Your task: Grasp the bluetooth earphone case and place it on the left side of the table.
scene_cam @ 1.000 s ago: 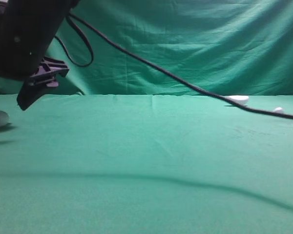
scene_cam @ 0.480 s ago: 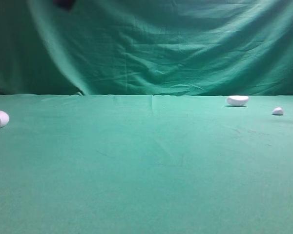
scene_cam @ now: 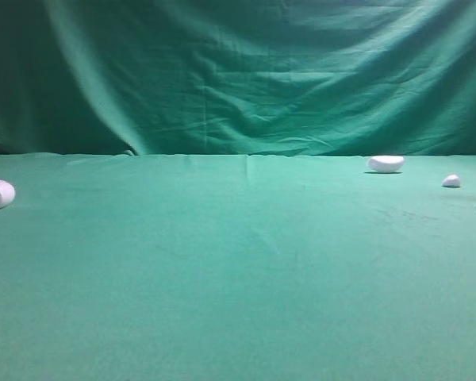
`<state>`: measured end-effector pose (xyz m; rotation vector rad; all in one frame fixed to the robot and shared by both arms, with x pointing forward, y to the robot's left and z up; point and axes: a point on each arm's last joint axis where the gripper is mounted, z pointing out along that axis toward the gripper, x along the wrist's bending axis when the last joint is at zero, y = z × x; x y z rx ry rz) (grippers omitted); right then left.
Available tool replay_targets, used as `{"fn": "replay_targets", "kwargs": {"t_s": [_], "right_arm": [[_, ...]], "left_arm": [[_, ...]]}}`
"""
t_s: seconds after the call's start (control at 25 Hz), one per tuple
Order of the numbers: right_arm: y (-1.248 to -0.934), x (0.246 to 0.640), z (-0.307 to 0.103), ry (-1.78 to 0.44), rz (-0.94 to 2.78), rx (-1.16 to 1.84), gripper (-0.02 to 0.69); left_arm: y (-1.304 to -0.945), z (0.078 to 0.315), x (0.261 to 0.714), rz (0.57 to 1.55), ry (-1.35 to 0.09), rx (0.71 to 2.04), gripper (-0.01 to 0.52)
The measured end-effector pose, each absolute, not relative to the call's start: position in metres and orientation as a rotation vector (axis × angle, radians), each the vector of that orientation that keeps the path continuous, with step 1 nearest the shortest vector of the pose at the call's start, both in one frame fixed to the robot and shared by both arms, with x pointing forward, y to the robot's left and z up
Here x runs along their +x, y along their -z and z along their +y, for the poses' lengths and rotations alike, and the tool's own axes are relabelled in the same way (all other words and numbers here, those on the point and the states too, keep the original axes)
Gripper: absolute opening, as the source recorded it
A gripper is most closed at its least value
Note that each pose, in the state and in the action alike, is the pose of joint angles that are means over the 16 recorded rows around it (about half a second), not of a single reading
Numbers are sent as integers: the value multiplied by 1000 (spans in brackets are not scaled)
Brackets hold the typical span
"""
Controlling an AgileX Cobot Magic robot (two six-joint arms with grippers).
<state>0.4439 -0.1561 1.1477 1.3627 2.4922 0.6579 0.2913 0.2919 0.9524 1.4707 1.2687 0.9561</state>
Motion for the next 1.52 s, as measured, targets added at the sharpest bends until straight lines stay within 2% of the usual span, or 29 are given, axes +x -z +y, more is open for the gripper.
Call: {"fn": "replay_targets", "kwargs": {"t_s": [0.24,0.48,1.0,1.2,1.52], "right_arm": [[-1129,398,-191,-823,2376,1350,0],[-1118,371,-211,-988,2253,1277,0],[-1100,333,-244,-1078,2105,1106,0],[-1077,314,-265,-1111,1955,1121,0],[-1022,292,-289,-1113,1637,1216,0]], "left_arm": [[-952,292,291,1269,-956,1471,0],[-952,292,291,1269,-956,1471,0],[-952,292,291,1269,-956,1471,0],[-952,292,291,1269,-956,1471,0],[-952,292,291,1269,-956,1471,0]]}}
